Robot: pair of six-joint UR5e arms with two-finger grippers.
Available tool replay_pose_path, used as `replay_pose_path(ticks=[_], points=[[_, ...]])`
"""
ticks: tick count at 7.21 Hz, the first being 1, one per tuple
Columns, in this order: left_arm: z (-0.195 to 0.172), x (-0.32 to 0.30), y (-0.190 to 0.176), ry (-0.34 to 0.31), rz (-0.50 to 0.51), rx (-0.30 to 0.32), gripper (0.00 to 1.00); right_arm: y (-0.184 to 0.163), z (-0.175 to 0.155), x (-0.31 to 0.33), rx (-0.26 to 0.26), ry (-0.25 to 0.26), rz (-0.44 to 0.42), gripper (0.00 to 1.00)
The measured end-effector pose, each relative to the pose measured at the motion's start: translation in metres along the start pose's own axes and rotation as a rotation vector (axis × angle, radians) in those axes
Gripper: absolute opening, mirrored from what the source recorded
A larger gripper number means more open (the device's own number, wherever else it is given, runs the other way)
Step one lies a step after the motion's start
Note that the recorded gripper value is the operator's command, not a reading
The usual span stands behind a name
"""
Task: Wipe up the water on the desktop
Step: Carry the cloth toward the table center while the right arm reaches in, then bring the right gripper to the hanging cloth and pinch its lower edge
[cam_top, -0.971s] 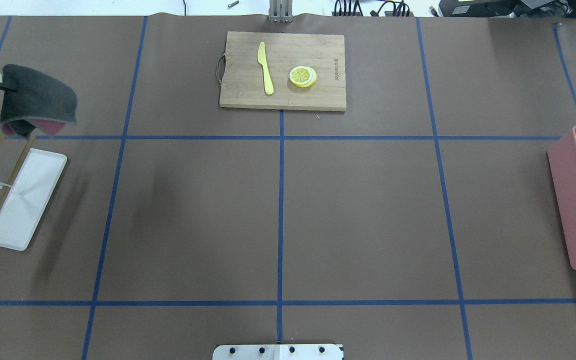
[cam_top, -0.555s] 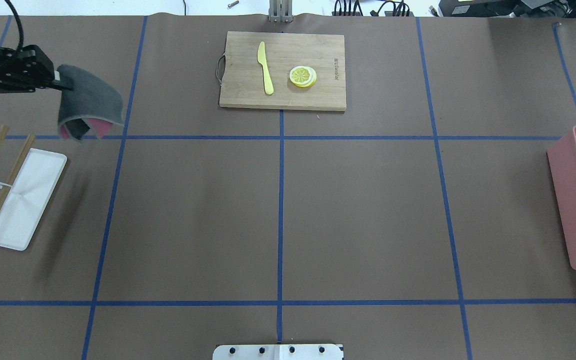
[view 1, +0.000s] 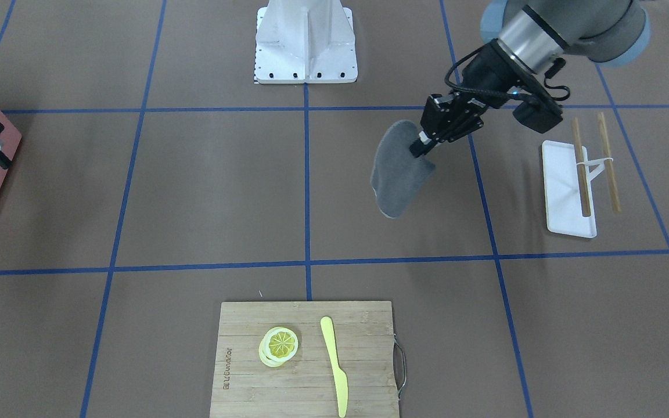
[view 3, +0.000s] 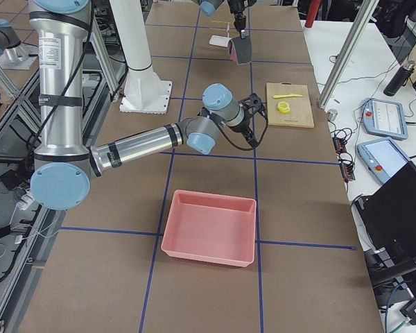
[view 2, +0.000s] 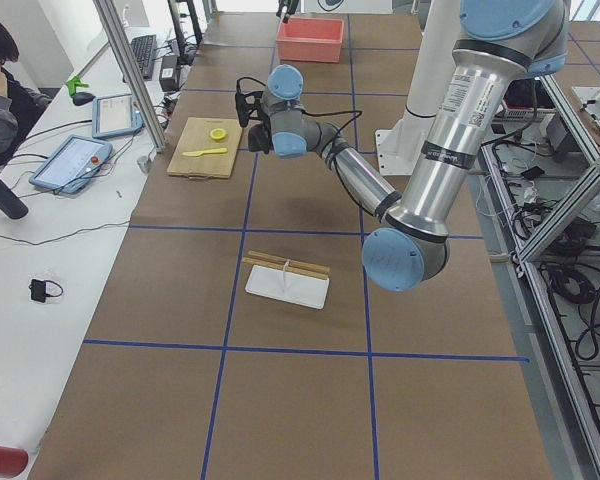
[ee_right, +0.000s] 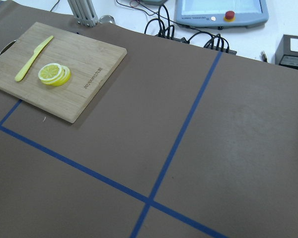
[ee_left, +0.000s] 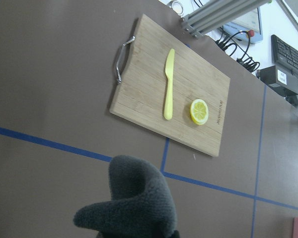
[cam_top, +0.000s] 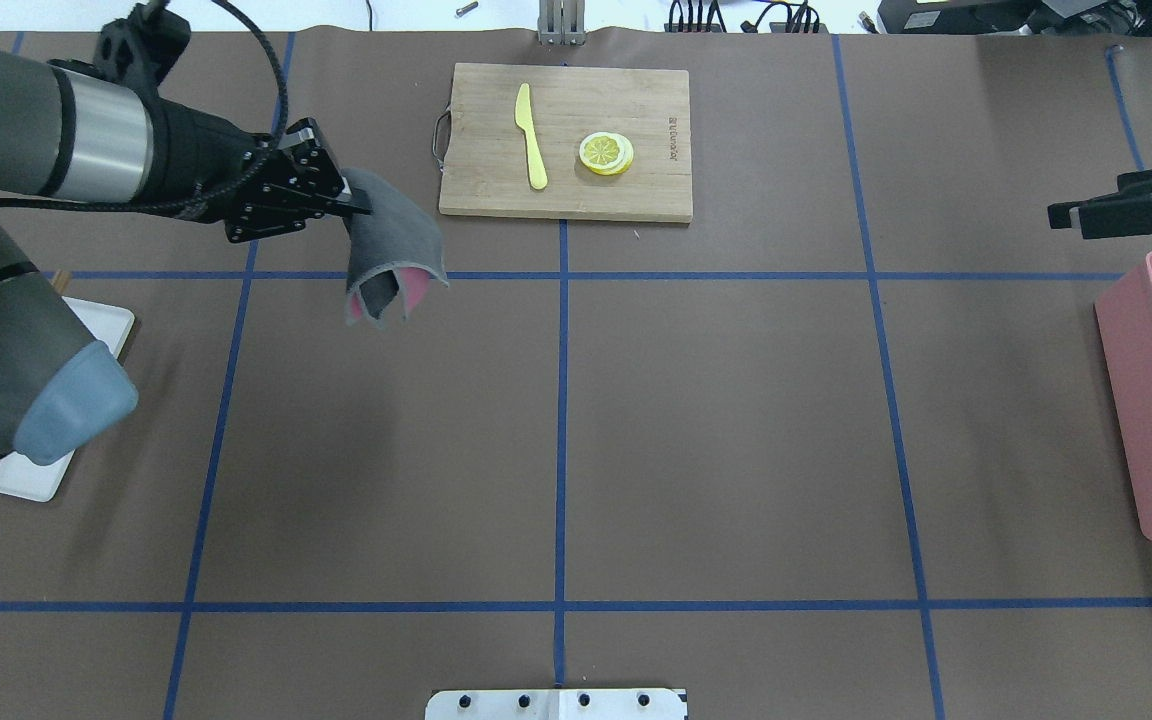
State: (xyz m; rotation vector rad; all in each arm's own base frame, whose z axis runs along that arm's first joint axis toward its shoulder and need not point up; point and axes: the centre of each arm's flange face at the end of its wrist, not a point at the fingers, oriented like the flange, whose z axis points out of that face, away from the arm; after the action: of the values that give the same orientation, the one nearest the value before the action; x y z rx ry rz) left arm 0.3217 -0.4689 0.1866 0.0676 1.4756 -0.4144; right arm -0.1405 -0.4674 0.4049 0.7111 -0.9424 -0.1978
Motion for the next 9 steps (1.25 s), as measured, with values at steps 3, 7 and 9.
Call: replay_pose_path(ticks=[3,7,9], points=[[0.046,0.041,0.045,0.048,-0.042,-0.001,0.00,0.002,0.064,-0.131,0.127,0.034,-0.158,0.99],[0.081,0.081,0.079,0.087,-0.089,0.015,0.00,0.040,0.115,-0.290,0.256,0.093,-0.255,0.99],[0.086,0.092,0.092,0.107,-0.112,0.016,0.00,0.047,0.121,-0.355,0.285,0.132,-0.283,0.99]])
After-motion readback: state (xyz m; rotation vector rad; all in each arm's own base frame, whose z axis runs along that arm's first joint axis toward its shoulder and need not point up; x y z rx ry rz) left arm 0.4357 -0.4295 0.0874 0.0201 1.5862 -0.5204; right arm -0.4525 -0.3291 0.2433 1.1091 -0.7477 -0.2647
